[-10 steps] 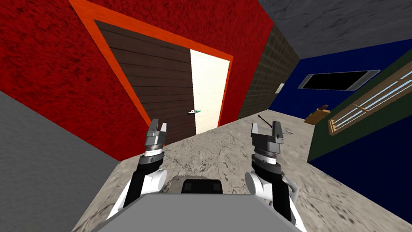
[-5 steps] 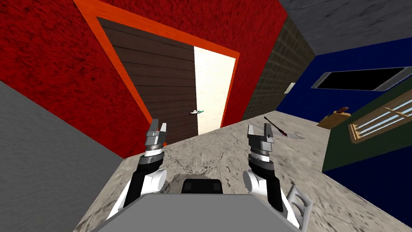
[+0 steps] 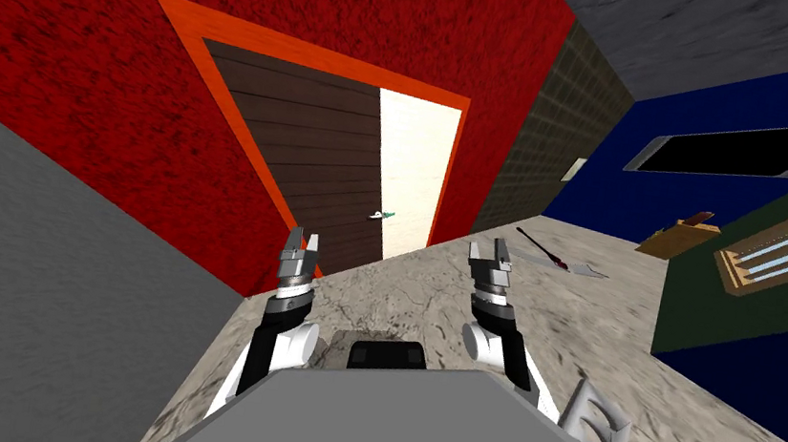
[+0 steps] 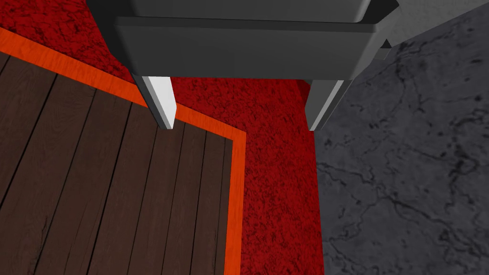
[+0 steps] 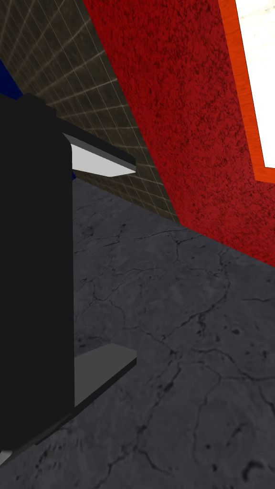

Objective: Pull the door open

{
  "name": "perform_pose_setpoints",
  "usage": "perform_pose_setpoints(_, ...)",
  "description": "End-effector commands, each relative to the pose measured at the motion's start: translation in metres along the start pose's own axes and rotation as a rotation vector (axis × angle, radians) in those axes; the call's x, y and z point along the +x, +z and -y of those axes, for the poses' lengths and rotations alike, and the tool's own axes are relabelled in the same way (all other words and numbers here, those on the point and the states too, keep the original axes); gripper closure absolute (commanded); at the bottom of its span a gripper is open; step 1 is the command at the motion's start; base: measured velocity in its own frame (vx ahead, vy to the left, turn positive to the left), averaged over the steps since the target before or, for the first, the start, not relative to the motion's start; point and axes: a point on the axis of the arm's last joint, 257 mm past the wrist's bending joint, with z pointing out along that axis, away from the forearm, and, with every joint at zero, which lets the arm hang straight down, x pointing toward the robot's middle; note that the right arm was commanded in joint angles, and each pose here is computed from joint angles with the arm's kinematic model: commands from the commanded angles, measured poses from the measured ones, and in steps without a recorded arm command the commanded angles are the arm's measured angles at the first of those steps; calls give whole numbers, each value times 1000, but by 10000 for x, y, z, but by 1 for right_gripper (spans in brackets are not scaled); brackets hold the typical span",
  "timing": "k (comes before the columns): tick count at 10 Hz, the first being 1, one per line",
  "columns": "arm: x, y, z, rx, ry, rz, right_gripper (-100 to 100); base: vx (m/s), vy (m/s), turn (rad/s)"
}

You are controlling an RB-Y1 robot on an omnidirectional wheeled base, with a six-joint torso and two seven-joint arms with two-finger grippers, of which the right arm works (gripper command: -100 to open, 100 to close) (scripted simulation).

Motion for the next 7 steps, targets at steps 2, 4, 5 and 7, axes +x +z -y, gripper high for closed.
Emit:
perform_pose_setpoints(2, -25, -30, 190, 29, -4, 0, -100, 86, -5, 97)
perform_pose_setpoints(4, -52, -63, 353, 55, -6, 1, -100, 96, 2, 117)
perform_pose_setpoints(5, -66, -81, 433, 67, -8, 2, -100, 91, -9, 117)
perform_pose_setpoints(7, -97, -117, 593, 92, -11, 3, -100, 93, -14, 121)
